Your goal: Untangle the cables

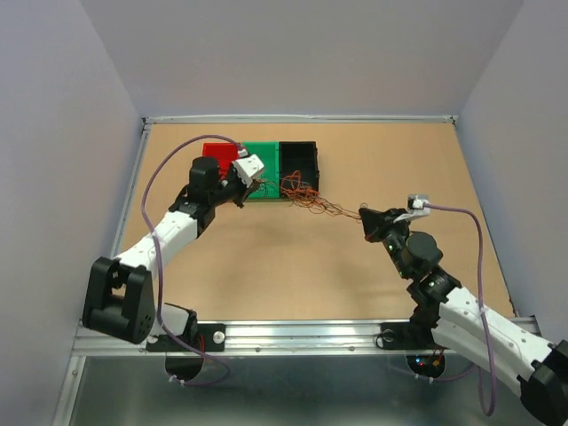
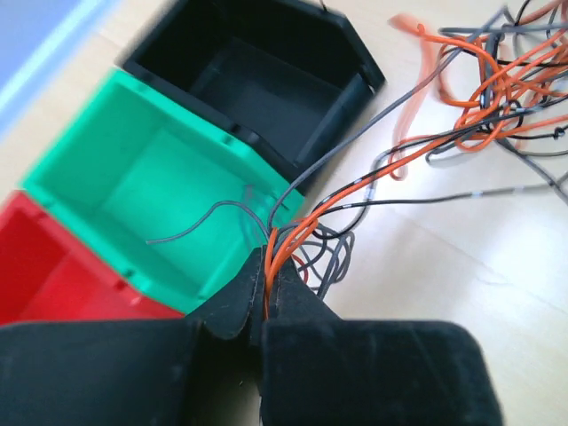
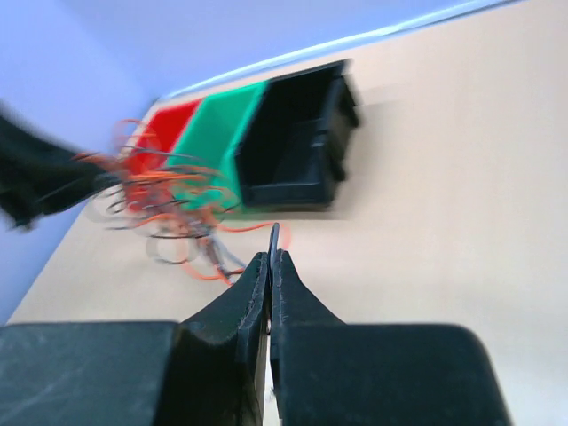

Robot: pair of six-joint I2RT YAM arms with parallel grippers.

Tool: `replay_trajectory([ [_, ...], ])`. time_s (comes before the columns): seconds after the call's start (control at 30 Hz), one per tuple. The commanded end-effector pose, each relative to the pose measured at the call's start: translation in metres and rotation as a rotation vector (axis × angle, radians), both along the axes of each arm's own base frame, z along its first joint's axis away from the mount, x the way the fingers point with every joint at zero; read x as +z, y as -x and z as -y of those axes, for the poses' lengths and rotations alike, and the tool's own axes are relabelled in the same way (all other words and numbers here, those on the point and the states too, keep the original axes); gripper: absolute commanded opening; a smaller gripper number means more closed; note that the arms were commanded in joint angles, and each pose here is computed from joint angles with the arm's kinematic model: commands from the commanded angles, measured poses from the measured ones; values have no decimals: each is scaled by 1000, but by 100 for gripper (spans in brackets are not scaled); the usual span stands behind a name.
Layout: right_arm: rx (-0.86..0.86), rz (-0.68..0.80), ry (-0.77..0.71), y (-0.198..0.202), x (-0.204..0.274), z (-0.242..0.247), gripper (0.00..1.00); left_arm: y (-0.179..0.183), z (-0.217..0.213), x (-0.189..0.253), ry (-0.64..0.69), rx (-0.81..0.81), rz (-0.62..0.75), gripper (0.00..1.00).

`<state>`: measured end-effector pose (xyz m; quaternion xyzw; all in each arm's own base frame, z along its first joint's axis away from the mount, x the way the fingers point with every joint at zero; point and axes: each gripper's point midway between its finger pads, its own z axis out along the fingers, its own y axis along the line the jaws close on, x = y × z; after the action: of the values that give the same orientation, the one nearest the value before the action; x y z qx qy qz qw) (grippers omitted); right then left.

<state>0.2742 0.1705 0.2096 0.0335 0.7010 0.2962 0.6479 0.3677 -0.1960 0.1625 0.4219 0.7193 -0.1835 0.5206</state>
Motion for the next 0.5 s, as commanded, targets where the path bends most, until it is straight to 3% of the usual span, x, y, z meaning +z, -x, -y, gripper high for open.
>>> replay_trajectory([
  [0.0,-377,-93,23,4,-34,78,0,2,-17,61,128,102,202,0],
  [0.23,-622,-52,-90,25,-24,135,0,23,-75,137,296,351,444,0],
  [0.47,-805,-56,-179,37,-31,169,1,52,-126,172,433,589,619,0],
])
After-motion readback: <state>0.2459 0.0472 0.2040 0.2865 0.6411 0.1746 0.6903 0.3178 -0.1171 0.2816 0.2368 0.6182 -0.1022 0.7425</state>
